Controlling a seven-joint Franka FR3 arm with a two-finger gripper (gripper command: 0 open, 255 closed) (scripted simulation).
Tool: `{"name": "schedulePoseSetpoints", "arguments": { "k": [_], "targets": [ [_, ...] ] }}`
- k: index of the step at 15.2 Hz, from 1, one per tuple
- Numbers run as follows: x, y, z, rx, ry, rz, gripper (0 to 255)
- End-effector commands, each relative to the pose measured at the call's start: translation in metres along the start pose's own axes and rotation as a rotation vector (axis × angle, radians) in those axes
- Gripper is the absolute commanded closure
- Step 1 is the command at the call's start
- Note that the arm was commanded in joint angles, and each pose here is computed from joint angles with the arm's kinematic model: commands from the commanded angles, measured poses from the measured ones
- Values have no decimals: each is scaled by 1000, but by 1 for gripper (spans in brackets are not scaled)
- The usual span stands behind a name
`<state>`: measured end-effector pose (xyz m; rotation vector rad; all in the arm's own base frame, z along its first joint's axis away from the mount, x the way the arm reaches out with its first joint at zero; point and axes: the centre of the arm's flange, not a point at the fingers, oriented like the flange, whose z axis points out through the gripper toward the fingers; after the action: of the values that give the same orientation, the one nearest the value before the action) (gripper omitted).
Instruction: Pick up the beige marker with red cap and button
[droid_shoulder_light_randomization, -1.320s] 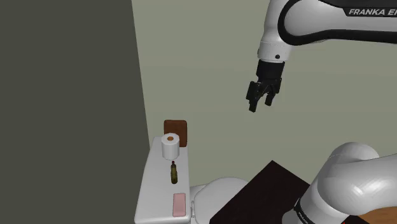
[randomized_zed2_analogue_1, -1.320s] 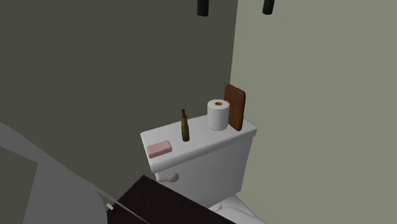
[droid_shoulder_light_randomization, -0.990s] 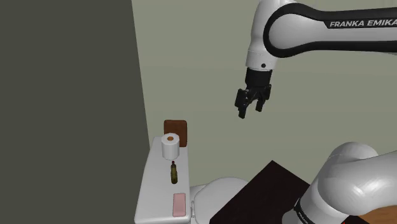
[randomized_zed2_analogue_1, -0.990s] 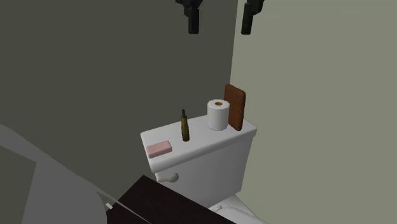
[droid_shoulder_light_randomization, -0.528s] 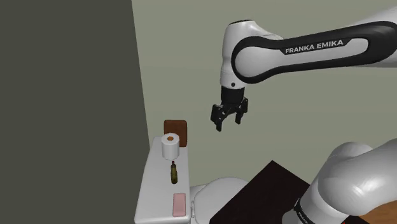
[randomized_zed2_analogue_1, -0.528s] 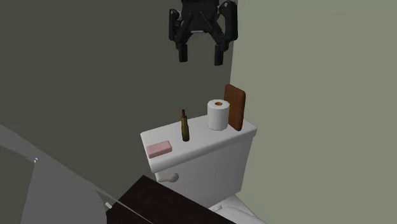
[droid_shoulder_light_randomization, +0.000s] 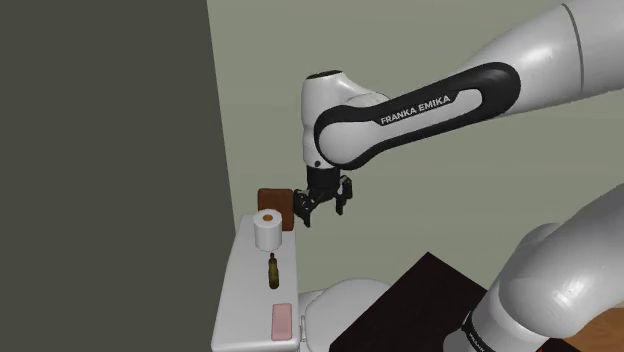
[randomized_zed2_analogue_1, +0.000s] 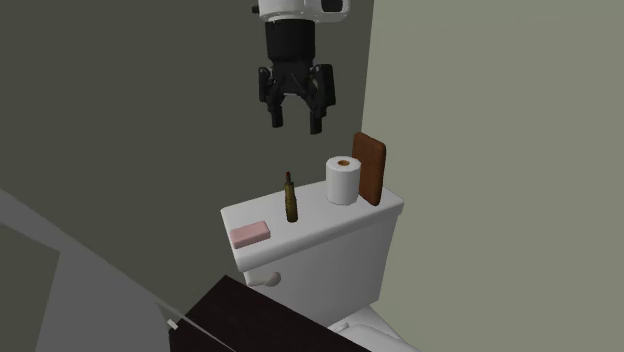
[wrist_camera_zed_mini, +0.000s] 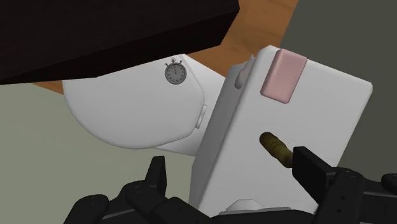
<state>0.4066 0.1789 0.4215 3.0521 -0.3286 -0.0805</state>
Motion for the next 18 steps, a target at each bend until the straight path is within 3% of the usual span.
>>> {"name": "schedulePoseSetpoints", "arguments": {
  "k": [1,13,18],
  "targets": [
    [11,-19,18,-7,1,17,0],
    [82,-129,116,-57,5,110,0],
    [84,-132,138,-58,5,111,0]
  ]
}}
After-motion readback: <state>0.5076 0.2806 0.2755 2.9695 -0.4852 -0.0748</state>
